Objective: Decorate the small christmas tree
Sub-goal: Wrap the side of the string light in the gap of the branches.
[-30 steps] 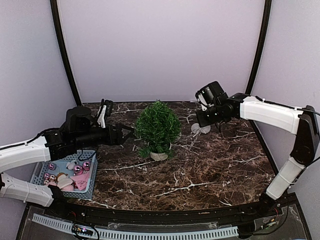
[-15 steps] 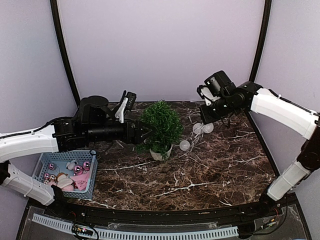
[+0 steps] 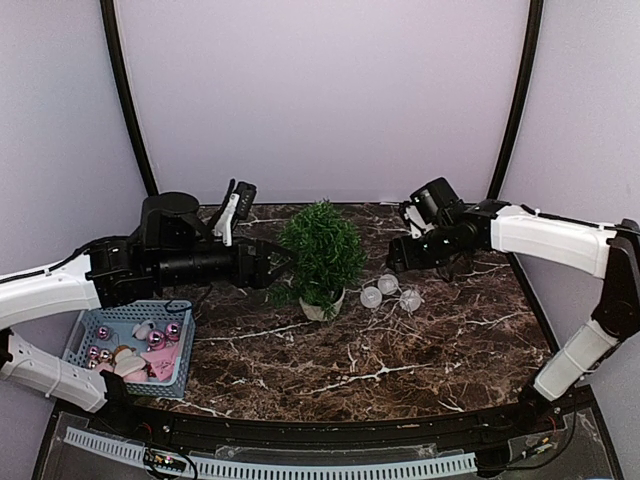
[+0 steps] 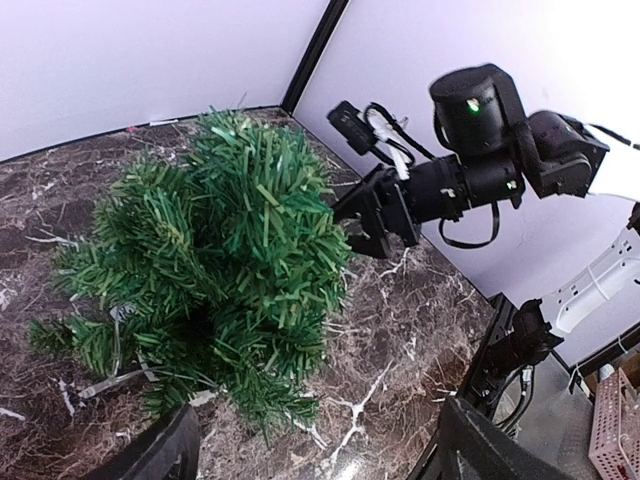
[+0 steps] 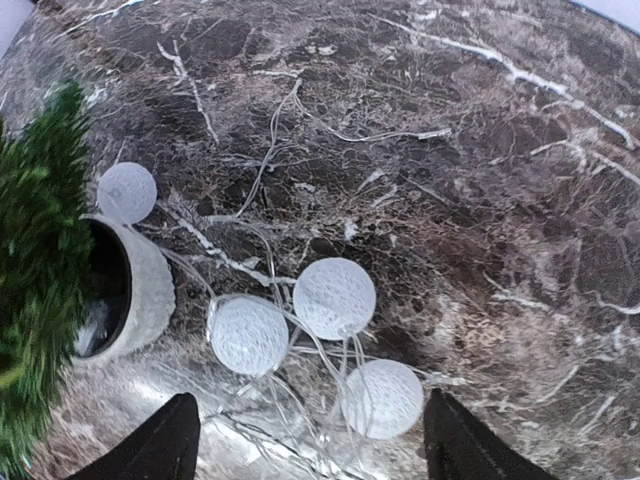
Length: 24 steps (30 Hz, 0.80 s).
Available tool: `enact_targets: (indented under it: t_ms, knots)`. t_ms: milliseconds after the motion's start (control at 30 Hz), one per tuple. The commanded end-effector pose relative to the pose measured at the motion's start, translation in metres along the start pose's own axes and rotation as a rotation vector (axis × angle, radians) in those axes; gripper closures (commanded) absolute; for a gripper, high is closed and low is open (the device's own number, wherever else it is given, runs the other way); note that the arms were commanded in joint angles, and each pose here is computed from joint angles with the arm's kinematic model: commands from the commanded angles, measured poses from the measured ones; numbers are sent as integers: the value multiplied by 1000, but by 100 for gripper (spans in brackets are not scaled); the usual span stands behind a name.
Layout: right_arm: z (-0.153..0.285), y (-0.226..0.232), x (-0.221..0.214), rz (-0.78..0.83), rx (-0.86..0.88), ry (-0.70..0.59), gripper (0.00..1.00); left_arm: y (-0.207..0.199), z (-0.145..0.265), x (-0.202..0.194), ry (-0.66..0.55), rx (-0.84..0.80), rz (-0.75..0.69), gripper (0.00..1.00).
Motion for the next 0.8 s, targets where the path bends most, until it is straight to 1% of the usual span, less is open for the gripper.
enact_targets:
  t_ms: [0,67,133,200,233,333,467,633,667,700,733,767]
  knots:
    - [37,-17,-5,-118,-12,-131,17,8,22,3,-44,50,-2,14]
    - [41,-24,-25,-181,2,-135,16,9,25,4,-46,58,2,13]
    - [37,-25,-46,-227,58,-134,19,9,26,2,-29,66,5,12]
    - [30,-20,-64,-256,149,-147,25,9,26,3,-21,68,9,12]
    - [28,-16,-68,-270,203,-179,27,9,27,4,-23,66,15,12]
    - [23,-6,-81,-259,323,-224,29,4,29,9,-48,40,25,12]
    - [3,-8,-94,-232,328,-234,29,-1,30,12,-50,14,31,11]
    - [-25,-1,-108,-177,349,-177,38,-4,29,16,-49,6,36,10]
    - [-28,0,-109,-169,355,-178,41,-4,29,17,-51,5,36,10]
    - [-30,1,-110,-157,362,-177,47,-4,30,18,-54,4,33,10]
    - [-31,4,-109,-145,371,-171,58,-5,31,20,-56,4,31,10]
    - [-30,6,-109,-136,374,-159,76,-6,31,21,-56,4,23,10]
Point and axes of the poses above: each gripper's point midway between its finger pads, its own z axis back along the fingers, its own y axis along the line the jaws close on, x = y × z, the point moved 2 cm from there along z, back along the fingers, and after that the axes turned 4 degrees about -z, right-handed, at the moved point
